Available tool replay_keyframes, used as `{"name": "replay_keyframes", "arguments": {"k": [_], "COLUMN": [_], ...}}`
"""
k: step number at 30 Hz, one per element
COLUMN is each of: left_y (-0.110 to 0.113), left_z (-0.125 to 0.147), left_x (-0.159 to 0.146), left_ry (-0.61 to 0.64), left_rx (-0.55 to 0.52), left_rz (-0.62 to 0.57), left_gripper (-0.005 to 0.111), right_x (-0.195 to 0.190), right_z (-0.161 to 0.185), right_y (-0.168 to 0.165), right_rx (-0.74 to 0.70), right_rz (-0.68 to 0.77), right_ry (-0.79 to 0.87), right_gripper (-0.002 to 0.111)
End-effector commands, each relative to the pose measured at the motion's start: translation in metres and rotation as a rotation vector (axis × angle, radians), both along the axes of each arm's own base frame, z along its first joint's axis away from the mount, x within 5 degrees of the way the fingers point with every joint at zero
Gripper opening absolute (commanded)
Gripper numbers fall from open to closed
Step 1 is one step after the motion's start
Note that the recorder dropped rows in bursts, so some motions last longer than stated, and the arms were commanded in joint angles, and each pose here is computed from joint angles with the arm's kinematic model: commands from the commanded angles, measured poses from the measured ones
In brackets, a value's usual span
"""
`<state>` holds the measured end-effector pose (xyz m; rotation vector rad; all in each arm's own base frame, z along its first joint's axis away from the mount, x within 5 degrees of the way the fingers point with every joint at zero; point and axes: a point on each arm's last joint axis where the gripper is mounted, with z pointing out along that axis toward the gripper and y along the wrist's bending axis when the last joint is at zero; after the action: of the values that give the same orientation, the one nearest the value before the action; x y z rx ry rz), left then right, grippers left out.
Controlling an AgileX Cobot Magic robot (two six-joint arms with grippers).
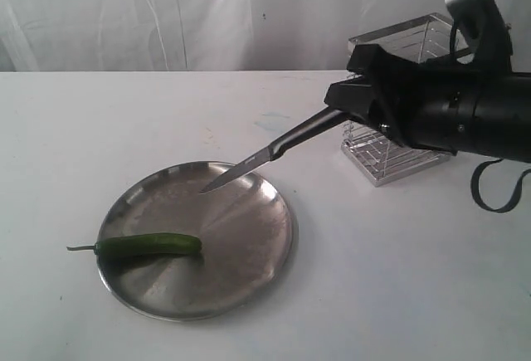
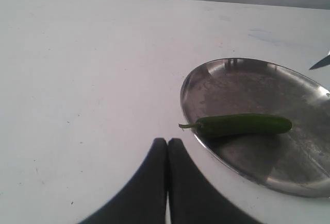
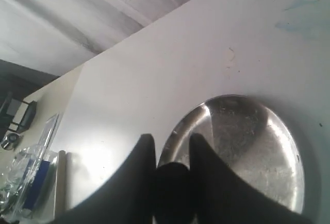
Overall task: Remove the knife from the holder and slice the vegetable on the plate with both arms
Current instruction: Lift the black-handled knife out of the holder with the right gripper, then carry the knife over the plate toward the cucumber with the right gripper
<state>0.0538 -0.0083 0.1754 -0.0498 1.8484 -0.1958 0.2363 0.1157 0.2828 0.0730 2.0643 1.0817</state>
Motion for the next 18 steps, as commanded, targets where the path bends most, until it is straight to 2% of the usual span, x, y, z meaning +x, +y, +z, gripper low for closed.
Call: {"name": "replay_keyframes", "arguments": {"k": [1,6,10,18], "left_y": [-0.0003,-0.0003,-0.0003,-0.0003], "left_z": [-0.0014,-0.0014,-0.0014,-0.0014], "left_x": [-0.0002,-0.0002,-0.0002,-0.0002], "left_ry": [0.001,0.001,0.001,0.001], "left_rx": [-0.012,-0.012,-0.012,-0.012], "left_rz": [-0.001,-0.001,-0.001,-0.001], "left_gripper": [0.0,0.0,0.0,0.0], "right_x": [-0.0037,-0.0085,-0.0111,-0.013], "right_z": [0.003,0.0057,-0.0017,-0.0015], "right_y": [0.002,0.0071,0.006,0.0075], "right_rx": [-0.07,-0.117,-0.285,-0.282], "right_rz": [0.081,0.194,0.278,0.308], "right_ry": [-0.106,-0.215,-0.282,-0.29], "right_gripper": [0.0,0.0,0.0,0.0]}}
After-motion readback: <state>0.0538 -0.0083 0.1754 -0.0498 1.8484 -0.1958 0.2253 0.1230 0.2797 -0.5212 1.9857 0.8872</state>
